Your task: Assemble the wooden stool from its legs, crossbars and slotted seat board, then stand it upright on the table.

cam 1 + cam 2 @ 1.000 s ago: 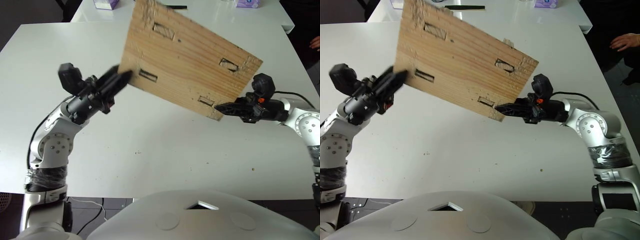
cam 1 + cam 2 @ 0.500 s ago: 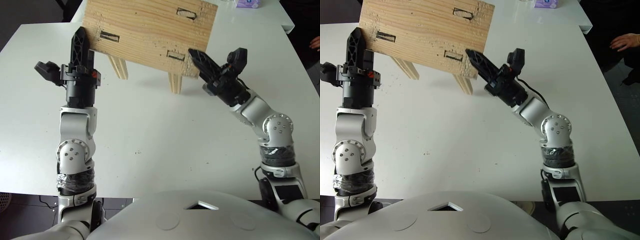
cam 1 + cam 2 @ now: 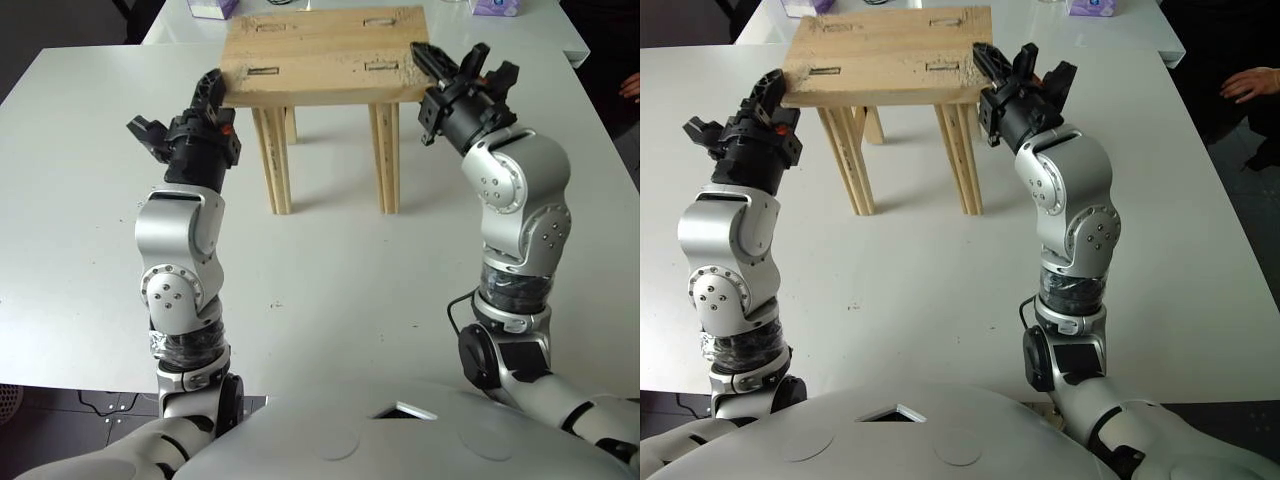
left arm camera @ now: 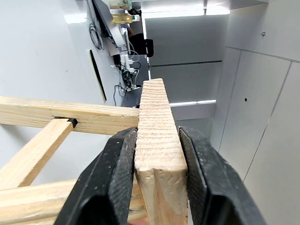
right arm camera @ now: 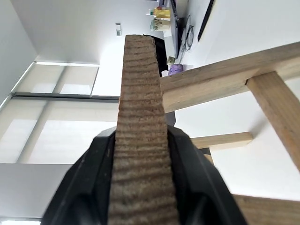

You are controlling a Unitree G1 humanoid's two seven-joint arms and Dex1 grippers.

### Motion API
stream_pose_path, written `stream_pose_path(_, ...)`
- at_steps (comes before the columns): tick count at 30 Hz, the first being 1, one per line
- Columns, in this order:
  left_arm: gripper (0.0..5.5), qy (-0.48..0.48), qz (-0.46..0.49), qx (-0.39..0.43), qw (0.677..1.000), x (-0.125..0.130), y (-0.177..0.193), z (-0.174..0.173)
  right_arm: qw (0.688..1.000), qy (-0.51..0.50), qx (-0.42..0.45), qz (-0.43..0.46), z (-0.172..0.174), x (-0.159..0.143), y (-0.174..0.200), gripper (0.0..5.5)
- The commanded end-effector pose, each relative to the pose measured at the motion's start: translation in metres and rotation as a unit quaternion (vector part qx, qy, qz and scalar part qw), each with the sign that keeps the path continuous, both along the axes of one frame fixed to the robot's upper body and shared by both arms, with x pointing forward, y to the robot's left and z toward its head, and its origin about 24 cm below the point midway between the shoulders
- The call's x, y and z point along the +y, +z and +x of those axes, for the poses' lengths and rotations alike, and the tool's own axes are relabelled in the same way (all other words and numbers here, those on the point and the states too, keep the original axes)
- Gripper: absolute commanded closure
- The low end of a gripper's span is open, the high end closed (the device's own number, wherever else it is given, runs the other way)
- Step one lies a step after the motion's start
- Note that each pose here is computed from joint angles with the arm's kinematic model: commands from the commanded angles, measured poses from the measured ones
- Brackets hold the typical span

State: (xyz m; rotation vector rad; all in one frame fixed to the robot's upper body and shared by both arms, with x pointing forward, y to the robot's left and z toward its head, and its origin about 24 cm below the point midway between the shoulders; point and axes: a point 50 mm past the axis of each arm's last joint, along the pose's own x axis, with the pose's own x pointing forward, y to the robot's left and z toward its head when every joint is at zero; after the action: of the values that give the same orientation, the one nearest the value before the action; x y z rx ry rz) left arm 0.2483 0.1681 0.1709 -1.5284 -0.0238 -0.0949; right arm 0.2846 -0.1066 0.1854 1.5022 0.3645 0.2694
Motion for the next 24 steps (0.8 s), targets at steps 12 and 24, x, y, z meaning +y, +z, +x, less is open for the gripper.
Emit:
stream_pose_path(12,3.21,0.010,0.060,-0.052,0.997,-0.006,0.003,-0.008,0.988,-0.037,0.080,-0.124,-0.004,-0.016,-0.052,3.45)
stream_pose_path(24,2.24,0.118,0.181,-0.043,0.975,0.024,0.008,-0.021,0.990,-0.096,-0.065,-0.079,-0.001,-0.041,-0.005,1.87)
